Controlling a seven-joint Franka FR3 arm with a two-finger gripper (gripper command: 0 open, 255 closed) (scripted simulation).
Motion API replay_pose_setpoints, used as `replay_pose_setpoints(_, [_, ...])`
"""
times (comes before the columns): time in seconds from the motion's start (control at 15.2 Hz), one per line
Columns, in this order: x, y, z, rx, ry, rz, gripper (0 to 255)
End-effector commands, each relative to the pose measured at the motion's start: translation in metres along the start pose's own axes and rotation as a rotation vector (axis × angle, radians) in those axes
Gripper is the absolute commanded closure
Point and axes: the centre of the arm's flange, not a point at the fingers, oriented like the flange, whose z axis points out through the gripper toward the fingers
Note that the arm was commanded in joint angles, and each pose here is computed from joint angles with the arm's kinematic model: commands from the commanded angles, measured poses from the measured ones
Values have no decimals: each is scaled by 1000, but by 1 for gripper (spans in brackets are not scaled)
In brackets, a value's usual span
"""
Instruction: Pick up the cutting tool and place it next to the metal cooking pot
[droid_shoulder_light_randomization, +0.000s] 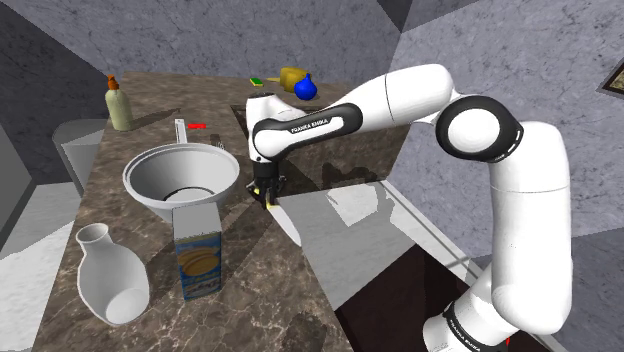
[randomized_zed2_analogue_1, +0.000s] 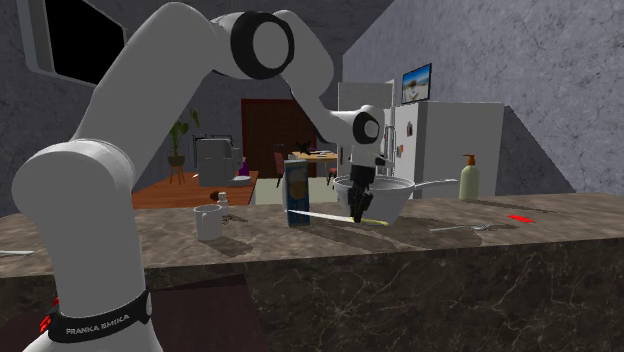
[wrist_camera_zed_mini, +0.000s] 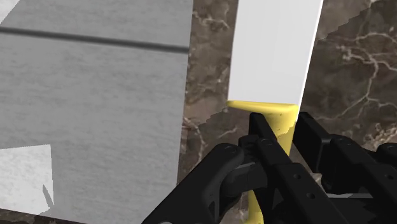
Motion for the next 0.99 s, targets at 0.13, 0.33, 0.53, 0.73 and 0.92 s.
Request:
replay_pose_setpoints(0.13, [4,-1,21,0,0,0,255])
replay_pose_setpoints(0.33, [6,-2,36,0,0,0,255])
replay_pose_setpoints(0.53, [9,-3,52,0,0,0,255])
replay_pose_setpoints(0.73, [10,-3,59,0,0,0,255])
replay_pose_setpoints(0.92, [10,-3,59,0,0,0,255])
